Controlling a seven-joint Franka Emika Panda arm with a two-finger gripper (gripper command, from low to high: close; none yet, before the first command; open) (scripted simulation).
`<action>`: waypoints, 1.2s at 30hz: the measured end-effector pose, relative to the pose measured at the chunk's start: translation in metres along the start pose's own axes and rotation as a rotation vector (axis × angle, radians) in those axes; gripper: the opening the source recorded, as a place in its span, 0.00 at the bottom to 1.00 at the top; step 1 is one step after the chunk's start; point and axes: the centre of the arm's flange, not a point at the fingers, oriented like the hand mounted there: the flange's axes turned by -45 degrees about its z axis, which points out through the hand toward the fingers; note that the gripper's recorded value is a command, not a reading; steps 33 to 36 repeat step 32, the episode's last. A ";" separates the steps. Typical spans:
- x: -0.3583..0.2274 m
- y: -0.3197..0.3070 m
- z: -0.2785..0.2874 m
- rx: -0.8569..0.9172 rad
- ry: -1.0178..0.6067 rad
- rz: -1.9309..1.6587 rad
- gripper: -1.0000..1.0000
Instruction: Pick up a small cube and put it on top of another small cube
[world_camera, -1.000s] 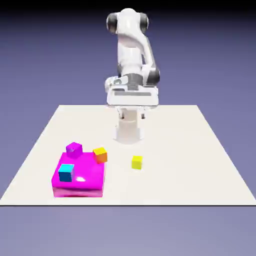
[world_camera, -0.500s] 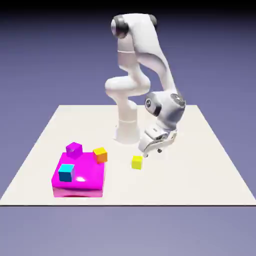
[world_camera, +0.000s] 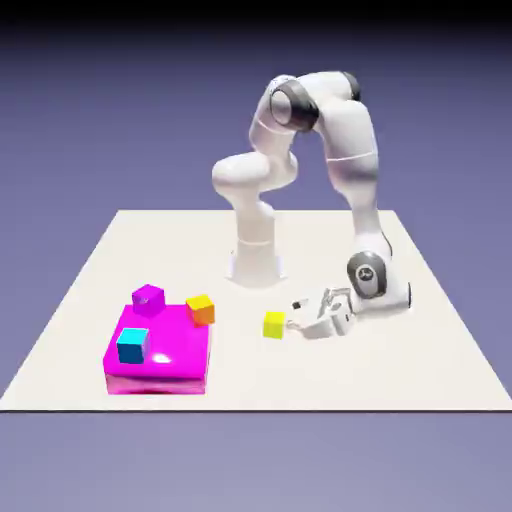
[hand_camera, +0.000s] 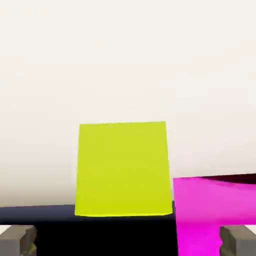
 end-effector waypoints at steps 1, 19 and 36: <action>0.008 0.001 0.020 -0.001 -0.001 0.002 0.50; -0.134 0.244 0.125 0.124 0.038 0.036 0.00; -0.213 0.301 0.212 0.161 -0.001 0.047 1.00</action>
